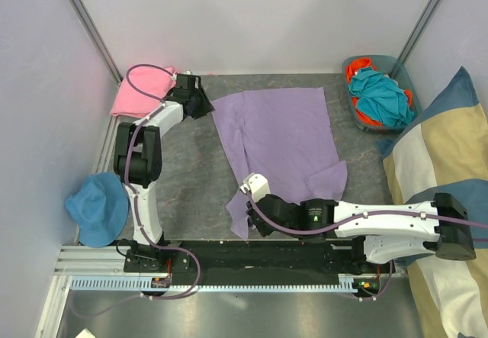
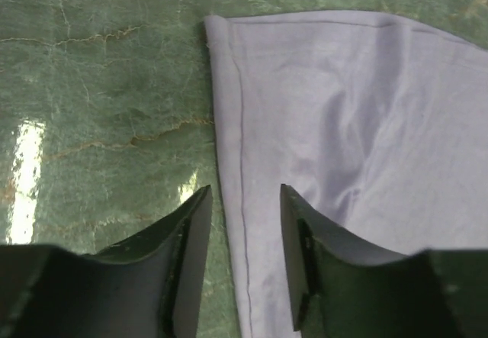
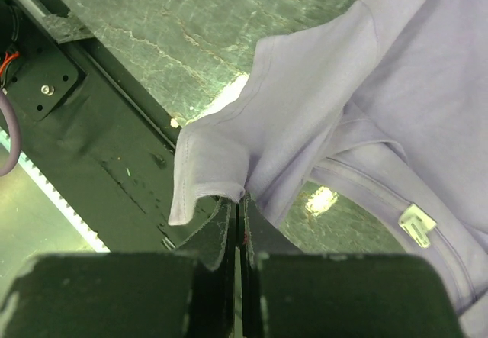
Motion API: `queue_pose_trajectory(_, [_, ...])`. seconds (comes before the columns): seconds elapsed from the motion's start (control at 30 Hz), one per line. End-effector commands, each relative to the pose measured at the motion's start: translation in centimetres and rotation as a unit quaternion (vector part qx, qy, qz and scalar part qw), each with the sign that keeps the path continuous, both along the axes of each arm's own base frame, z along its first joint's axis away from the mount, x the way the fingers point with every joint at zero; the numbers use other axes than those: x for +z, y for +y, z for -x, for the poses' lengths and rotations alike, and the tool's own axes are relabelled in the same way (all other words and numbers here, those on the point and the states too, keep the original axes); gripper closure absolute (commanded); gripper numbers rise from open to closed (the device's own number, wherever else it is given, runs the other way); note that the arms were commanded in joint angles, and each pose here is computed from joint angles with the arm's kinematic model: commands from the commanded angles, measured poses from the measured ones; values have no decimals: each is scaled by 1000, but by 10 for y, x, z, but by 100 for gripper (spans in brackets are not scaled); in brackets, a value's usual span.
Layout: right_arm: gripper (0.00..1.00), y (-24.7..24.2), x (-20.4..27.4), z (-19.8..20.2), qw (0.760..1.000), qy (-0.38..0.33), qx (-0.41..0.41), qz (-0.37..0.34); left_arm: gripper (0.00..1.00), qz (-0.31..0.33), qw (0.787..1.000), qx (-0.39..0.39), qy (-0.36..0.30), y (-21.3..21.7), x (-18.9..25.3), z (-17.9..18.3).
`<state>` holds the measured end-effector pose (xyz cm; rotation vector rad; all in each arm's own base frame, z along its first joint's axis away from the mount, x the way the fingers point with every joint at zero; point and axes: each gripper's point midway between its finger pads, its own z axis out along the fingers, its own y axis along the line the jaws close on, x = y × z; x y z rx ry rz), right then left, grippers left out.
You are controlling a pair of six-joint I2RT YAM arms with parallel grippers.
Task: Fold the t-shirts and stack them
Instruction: Flatten out the tshirt
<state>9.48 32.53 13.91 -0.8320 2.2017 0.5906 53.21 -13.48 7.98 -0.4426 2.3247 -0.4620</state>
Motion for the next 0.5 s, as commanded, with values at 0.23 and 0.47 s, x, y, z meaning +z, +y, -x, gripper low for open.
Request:
queue_pose_trajectory(0.23, [100,-17,17,-3,999,-9,-35,-14,51,-9,1000,16,1,1,-23,-26])
queue_pose_trajectory(0.47, [100,-21,17,-4,999,-8,-44,-14,47,-2,1000,23,3,-3,-30,-35])
